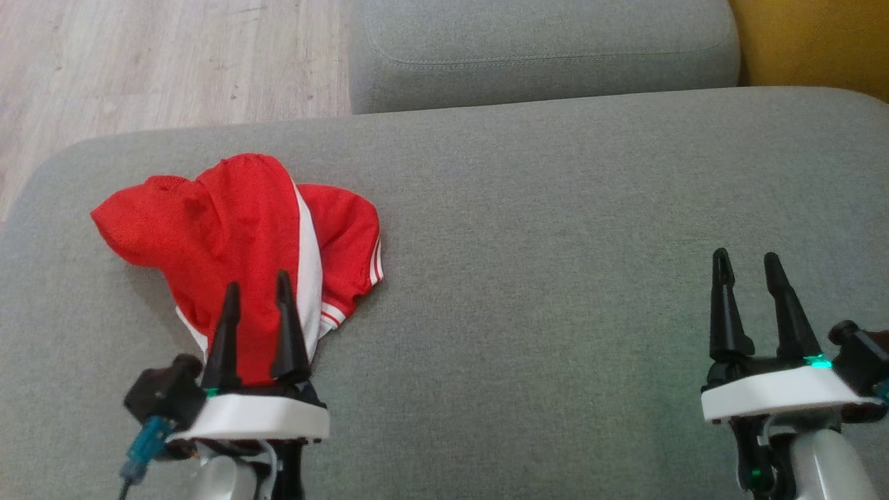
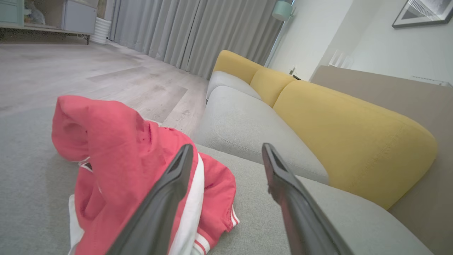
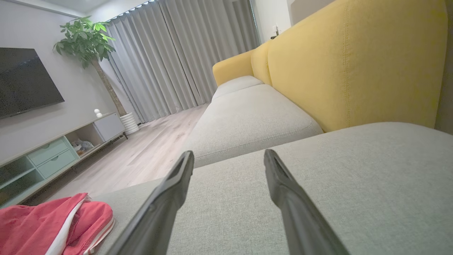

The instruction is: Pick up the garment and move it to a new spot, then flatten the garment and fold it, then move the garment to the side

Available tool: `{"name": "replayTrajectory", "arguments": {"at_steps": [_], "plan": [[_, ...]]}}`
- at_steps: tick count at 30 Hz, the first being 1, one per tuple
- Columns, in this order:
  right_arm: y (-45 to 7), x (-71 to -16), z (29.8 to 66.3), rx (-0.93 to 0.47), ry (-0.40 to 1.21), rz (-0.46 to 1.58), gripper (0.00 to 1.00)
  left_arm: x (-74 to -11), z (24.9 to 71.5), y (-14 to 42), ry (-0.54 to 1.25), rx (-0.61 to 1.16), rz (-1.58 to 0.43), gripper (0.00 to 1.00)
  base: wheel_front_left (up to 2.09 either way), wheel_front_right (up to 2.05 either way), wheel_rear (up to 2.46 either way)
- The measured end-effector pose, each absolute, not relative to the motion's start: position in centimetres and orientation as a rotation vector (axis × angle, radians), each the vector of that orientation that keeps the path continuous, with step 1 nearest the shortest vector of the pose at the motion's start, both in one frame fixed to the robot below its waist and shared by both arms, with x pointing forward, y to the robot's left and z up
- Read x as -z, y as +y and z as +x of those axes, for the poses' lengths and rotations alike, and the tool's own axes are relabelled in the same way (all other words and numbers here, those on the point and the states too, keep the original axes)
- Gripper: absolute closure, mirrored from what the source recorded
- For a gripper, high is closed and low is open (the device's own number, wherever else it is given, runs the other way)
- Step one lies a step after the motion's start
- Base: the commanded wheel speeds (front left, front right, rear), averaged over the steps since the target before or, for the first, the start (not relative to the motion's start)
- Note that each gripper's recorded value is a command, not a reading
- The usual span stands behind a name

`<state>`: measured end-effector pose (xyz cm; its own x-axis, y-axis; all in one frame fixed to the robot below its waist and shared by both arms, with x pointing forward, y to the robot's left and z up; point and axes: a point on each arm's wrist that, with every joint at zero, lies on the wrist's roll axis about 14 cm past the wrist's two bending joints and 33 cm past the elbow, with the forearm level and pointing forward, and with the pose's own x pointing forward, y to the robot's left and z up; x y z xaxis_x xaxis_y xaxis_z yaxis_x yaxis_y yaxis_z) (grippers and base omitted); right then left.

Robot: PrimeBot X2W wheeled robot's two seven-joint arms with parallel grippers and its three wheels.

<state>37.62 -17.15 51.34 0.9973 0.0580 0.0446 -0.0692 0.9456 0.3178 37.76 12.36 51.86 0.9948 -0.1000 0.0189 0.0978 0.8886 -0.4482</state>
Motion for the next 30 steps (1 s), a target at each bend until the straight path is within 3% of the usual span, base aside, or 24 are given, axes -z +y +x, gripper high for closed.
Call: {"name": "replayTrajectory", "arguments": {"at_steps": [30], "plan": [[-14.6, -53.2, 37.5, -0.170, -0.136, -0.138, 0.00, -52.7, 36.9, 7.7, -0.120, 0.256, 0.045, 0.00, 0.00, 0.00, 0.00]]}}
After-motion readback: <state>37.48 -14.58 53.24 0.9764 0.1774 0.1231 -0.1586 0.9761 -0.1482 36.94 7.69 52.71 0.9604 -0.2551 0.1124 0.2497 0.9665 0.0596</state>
